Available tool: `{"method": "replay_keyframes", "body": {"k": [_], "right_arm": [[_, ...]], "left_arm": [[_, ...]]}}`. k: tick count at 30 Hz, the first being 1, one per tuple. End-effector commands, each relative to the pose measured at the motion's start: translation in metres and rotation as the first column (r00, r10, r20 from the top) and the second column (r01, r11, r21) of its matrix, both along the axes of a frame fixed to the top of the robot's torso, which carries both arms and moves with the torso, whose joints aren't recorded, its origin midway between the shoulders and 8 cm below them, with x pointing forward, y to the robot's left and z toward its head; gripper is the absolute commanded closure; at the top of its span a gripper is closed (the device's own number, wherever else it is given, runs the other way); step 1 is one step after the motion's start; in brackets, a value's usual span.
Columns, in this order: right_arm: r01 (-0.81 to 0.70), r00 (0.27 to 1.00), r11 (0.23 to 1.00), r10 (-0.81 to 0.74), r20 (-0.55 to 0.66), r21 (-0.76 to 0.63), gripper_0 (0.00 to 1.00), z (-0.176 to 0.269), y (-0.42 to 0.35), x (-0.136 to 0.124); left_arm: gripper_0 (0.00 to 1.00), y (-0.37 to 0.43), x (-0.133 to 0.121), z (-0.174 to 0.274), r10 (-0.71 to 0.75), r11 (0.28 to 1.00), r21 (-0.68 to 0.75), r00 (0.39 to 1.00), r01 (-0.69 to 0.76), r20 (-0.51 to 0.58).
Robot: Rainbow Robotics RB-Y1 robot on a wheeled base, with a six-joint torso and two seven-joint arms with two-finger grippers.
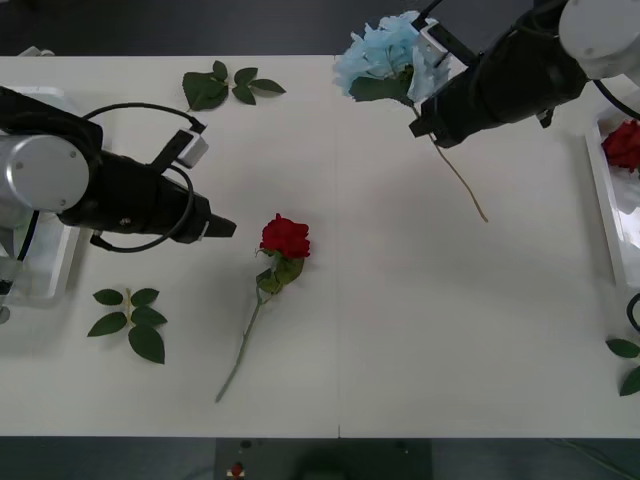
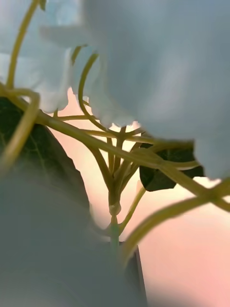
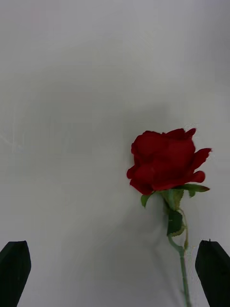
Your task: Put the red flowers into the right box and the blue flowers into the left box
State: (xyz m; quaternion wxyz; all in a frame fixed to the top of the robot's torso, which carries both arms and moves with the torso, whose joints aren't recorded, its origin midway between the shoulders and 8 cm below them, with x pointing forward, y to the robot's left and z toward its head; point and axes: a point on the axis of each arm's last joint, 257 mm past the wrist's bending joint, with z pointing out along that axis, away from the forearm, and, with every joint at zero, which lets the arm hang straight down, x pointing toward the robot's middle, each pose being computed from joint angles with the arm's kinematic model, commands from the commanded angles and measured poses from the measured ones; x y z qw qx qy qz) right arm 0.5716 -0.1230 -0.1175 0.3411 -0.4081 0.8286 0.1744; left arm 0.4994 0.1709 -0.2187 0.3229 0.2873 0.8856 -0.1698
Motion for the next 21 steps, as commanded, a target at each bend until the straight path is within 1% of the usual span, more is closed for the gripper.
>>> {"method": "replay_keyframes", "body": {"k": [1, 3, 6, 10, 16, 17, 21], "right_arm": [[-0.156, 0.984, 0.987, 0.152, 0.096, 0.041, 1.00, 0.031, 0.013, -0.011], [-0.244, 0.961, 0.967, 0.231, 0.152, 0.071, 1.00, 0.043, 0.028, -0.019], [-0.318, 0.937, 0.940, 0.293, 0.191, 0.119, 1.00, 0.053, 0.046, -0.029], [-0.404, 0.903, 0.892, 0.355, 0.242, 0.202, 1.00, 0.071, 0.073, -0.041], [-0.461, 0.886, 0.801, 0.391, 0.249, 0.381, 1.00, 0.092, 0.101, -0.055], [-0.465, 0.885, 0.784, 0.398, 0.243, 0.411, 1.00, 0.094, 0.107, -0.058], [-0.470, 0.882, 0.745, 0.407, 0.236, 0.473, 1.00, 0.102, 0.120, -0.063]], "left_arm": [[0.00, 0.019, -0.002, 0.033, -0.076, 0.989, -0.122, 0.992, 0.088, 0.101], [0.00, 0.018, -0.009, 0.042, -0.113, 0.970, -0.199, 0.984, 0.139, 0.136], [0.00, 0.012, -0.017, 0.054, -0.152, 0.933, -0.295, 0.968, 0.207, 0.200], [0.00, -0.003, -0.027, 0.071, -0.166, 0.850, -0.437, 0.938, 0.292, 0.305], [0.00, -0.026, -0.032, 0.083, -0.162, 0.754, -0.520, 0.881, 0.401, 0.444], [0.00, -0.031, -0.033, 0.082, -0.159, 0.742, -0.528, 0.873, 0.414, 0.461], [0.00, -0.051, -0.036, 0.077, -0.112, 0.695, -0.606, 0.891, 0.387, 0.440]]}}
